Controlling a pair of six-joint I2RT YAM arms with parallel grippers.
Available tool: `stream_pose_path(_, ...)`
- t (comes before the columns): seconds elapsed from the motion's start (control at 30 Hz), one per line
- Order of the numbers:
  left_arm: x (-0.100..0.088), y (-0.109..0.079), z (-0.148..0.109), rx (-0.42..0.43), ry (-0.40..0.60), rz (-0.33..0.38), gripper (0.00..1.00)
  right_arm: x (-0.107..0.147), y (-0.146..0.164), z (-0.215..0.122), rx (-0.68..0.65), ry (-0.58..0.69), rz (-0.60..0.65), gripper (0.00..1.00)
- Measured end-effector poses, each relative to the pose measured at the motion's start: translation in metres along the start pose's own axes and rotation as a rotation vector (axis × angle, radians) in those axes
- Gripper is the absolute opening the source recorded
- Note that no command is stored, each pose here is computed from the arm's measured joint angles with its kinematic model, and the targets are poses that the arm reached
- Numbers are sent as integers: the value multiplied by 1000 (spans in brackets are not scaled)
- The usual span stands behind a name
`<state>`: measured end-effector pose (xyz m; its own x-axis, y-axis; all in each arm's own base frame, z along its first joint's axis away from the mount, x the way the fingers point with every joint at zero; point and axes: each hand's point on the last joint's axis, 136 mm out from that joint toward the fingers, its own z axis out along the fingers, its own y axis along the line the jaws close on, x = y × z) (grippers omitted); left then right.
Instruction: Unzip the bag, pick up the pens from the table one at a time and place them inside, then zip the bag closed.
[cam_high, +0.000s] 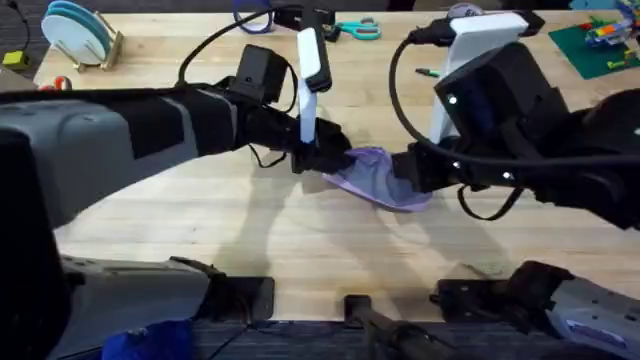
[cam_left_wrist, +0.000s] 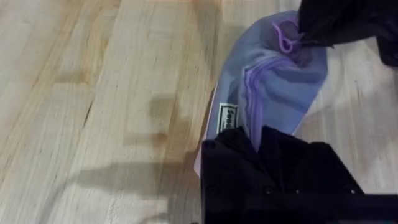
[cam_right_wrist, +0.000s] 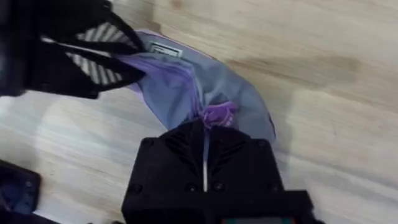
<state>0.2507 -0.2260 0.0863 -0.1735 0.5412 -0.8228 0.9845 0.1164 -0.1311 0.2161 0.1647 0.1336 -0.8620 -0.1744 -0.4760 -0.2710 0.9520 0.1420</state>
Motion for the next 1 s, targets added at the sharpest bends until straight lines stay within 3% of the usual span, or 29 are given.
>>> stream_pose_path(0.17,1,2,-1,-8,5,-2,43,-8,14,-1,-43,-39,-15,31)
stream_pose_path(0.33,-2,-3,2,12,-6,6,44,-26,48,-12,-182,-100,-29,31)
stream_pose_path(1.0,-2,-3,2,12,-7,7,43,-26,43,-19,-162,-110,-36,31)
